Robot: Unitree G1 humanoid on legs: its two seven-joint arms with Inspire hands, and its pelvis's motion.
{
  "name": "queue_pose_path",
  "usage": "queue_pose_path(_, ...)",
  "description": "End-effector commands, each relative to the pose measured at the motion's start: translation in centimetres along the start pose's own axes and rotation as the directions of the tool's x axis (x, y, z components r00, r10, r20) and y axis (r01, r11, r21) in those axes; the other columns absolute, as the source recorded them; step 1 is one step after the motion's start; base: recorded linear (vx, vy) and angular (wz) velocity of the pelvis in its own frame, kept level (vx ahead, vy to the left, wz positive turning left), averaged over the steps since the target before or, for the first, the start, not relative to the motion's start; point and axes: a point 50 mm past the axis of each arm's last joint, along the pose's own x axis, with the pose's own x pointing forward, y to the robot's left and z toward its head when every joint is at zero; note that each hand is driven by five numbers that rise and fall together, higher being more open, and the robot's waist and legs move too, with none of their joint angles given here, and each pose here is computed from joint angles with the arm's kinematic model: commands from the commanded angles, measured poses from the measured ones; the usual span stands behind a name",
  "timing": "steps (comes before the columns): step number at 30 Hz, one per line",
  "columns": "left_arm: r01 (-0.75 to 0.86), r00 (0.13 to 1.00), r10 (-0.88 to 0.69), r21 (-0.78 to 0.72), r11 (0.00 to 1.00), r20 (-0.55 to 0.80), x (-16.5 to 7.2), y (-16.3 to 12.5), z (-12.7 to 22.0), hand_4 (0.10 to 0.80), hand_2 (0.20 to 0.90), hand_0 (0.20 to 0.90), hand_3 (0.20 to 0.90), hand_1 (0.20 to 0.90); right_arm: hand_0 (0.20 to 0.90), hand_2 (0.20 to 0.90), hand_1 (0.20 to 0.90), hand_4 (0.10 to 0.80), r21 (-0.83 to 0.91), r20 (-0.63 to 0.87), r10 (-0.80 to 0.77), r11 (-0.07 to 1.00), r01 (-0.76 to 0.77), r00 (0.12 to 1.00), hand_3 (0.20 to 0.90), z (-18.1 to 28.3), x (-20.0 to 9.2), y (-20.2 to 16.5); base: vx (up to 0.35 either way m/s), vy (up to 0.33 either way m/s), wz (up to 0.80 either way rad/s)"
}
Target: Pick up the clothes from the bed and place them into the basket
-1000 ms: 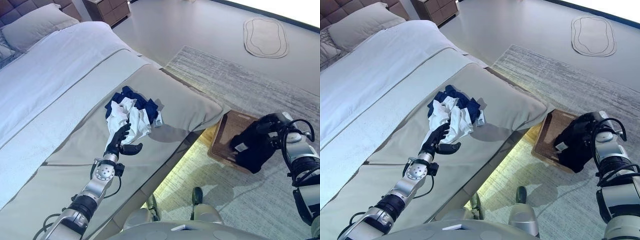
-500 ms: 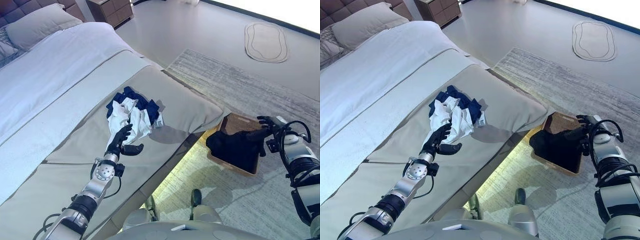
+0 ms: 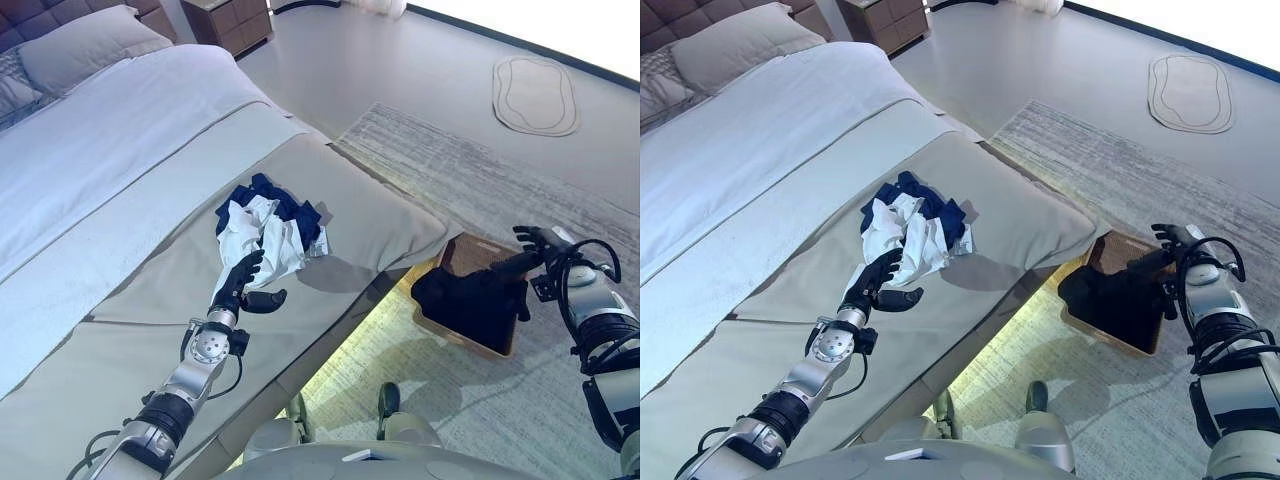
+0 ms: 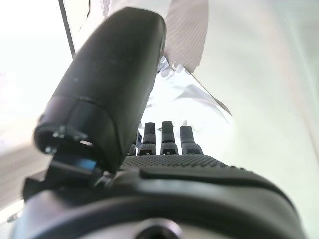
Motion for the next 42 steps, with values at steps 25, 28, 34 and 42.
queue_pose_path(25, -0.149, 0.952, 0.152, -0.028, 0.988, 0.265, 1.9, 2.9, 7.6, 0.800, 0.900, 0.900, 0.900, 0.900, 0.900, 0.900, 0.900, 0.800, 0.178, 0.639, -0.399, 0.909, 0.378, 0.658, 0.900, 17.9, -4.3, -3.5, 0.020, -0.045, 0.62)
queue_pose_path(28, -0.140, 0.951, 0.144, -0.032, 0.990, 0.274, 1.7, 2.6, 7.4, 0.800, 0.900, 0.900, 0.900, 0.900, 0.900, 0.900, 0.900, 0.800, 0.113, 0.652, -0.371, 0.910, 0.399, 0.661, 0.900, 18.5, -4.2, -3.8, 0.032, -0.062, 0.34)
queue_pose_path(34, -0.142, 0.941, 0.140, -0.017, 0.990, 0.309, 0.7, 3.1, 6.6, 0.800, 0.900, 0.900, 0.900, 0.900, 0.900, 0.900, 0.900, 0.800, -0.107, 0.705, -0.248, 0.889, 0.445, 0.665, 0.900, 21.4, -4.5, -1.7, 0.040, 0.034, 0.33)
queue_pose_path(42, -0.125, 0.907, 0.115, -0.001, 0.992, 0.406, 0.6, 3.9, 8.7, 0.800, 0.900, 0.900, 0.900, 0.900, 0.900, 0.900, 0.900, 0.800, -0.291, 0.652, -0.158, 0.851, 0.437, 0.741, 0.900, 22.6, -3.7, 0.3, -0.021, 0.055, 0.22)
